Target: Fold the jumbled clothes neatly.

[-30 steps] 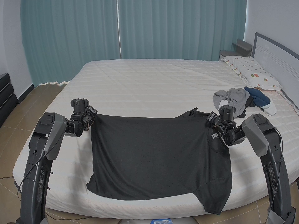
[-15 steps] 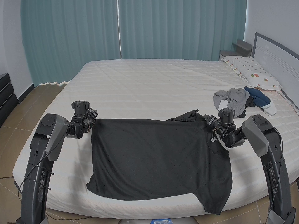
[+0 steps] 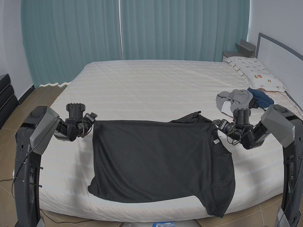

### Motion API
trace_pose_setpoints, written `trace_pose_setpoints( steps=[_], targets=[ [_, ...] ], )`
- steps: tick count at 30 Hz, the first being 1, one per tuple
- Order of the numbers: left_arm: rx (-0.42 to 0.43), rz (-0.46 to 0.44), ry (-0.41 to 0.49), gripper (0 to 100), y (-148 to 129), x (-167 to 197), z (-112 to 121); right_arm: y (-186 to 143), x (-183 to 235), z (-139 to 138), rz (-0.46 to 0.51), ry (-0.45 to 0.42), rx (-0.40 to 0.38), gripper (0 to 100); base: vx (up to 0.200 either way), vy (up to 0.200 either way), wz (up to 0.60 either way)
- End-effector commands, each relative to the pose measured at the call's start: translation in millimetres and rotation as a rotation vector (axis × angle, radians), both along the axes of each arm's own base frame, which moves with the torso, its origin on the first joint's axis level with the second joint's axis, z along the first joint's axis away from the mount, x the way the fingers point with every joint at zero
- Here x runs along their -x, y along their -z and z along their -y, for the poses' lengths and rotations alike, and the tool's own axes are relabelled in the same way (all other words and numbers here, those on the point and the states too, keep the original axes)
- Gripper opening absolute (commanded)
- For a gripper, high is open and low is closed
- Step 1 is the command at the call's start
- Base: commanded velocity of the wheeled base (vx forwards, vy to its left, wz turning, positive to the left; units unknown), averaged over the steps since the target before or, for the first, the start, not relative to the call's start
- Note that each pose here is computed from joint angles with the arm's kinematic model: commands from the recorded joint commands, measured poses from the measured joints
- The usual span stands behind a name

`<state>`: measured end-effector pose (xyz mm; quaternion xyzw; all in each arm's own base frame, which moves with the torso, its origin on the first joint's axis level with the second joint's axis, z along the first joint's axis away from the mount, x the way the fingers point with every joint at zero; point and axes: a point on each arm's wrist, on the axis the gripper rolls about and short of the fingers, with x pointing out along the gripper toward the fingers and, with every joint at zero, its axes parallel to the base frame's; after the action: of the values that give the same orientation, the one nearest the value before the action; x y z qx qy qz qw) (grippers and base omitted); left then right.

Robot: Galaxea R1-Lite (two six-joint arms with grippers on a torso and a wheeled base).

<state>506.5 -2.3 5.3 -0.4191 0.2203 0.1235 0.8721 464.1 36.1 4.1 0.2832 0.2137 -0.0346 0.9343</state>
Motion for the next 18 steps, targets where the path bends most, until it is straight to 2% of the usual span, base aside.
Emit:
trace_pose_setpoints(
  steps=[1,6,11,16,18],
  targets=[
    [0.047,0.027,0.069,100,-58.2,75.5,-6.2,-60.0,81.3,6.0,-0.052,-0.067,-0.129,100,0.000,0.000,0.00],
    [0.053,-0.008,0.111,100,-38.2,130.0,9.1,-52.1,139.5,7.3,-0.177,-0.103,-0.182,100,0.000,0.000,0.00],
    [0.053,-0.064,0.146,100,-16.1,167.8,20.6,-37.1,179.7,12.0,-0.222,-0.156,-0.232,100,0.000,0.000,0.00],
    [0.052,-0.124,0.165,100,-2.8,186.8,25.8,-26.3,196.0,13.1,-0.239,-0.163,-0.244,100,0.000,0.000,0.00],
    [0.052,-0.151,0.168,100,1.7,193.9,26.6,-22.1,200.9,14.9,-0.255,-0.171,-0.270,100,-0.200,0.000,0.00]
  ],
)
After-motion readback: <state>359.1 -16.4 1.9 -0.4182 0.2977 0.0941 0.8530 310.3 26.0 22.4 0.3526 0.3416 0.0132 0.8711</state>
